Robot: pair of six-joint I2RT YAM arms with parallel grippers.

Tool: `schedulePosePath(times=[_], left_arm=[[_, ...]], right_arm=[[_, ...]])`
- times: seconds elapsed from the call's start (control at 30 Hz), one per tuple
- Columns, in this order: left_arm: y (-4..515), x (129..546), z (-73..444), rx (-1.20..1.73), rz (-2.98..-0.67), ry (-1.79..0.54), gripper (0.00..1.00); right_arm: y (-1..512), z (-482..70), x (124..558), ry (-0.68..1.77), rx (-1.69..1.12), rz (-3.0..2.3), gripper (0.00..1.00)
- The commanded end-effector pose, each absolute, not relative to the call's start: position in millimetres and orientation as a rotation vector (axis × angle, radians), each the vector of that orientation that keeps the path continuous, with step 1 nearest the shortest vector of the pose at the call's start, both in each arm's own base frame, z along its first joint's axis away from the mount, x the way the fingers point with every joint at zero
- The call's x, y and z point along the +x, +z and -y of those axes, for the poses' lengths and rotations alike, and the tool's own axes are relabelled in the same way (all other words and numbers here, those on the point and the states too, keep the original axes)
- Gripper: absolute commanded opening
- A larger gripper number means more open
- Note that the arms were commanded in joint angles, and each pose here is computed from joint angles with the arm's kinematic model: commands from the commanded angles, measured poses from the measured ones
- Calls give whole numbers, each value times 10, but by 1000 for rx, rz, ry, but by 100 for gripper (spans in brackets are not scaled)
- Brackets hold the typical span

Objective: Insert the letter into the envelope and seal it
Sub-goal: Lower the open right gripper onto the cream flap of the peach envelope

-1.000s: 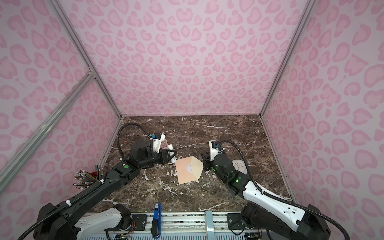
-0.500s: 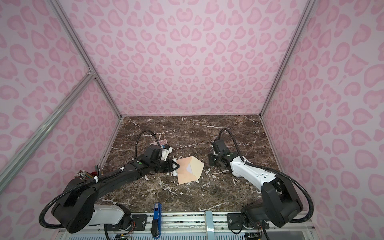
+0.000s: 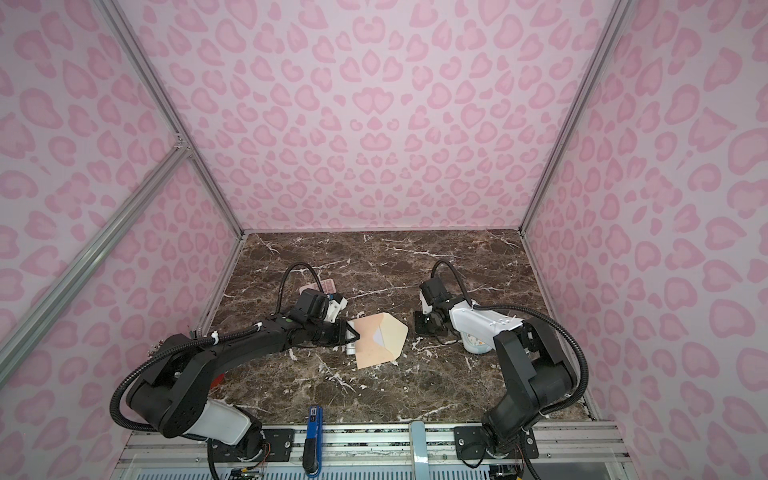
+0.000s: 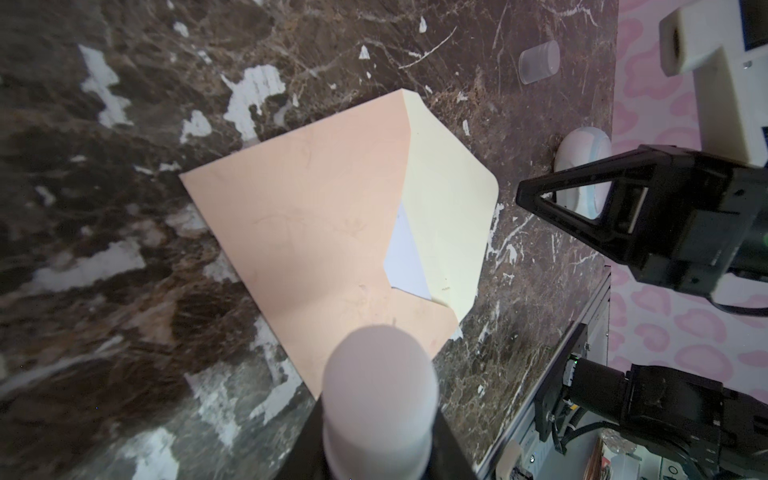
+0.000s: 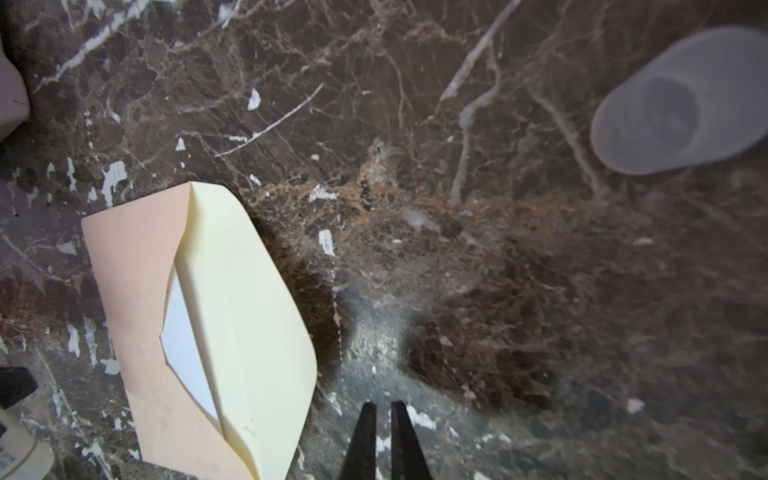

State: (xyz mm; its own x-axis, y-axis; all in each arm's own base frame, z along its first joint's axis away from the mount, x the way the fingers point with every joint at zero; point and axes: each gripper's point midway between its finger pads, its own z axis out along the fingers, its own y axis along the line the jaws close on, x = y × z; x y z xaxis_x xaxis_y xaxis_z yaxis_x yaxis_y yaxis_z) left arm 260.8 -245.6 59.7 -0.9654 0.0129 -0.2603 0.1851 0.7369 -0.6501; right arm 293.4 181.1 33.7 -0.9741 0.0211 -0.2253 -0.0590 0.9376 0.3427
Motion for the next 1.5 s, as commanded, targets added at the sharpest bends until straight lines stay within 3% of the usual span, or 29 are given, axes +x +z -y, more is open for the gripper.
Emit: schedulePosePath(times=[0.0,1.47], left_arm=[[599,2617,2461,182,-2702,-1062,4],[104,2666,2372,145,-2847,-1007,4]], right_arm=[[323,-1886,2916,571,-77,-2877,11],[509,-2219,2850,770,-245,-2830,13]])
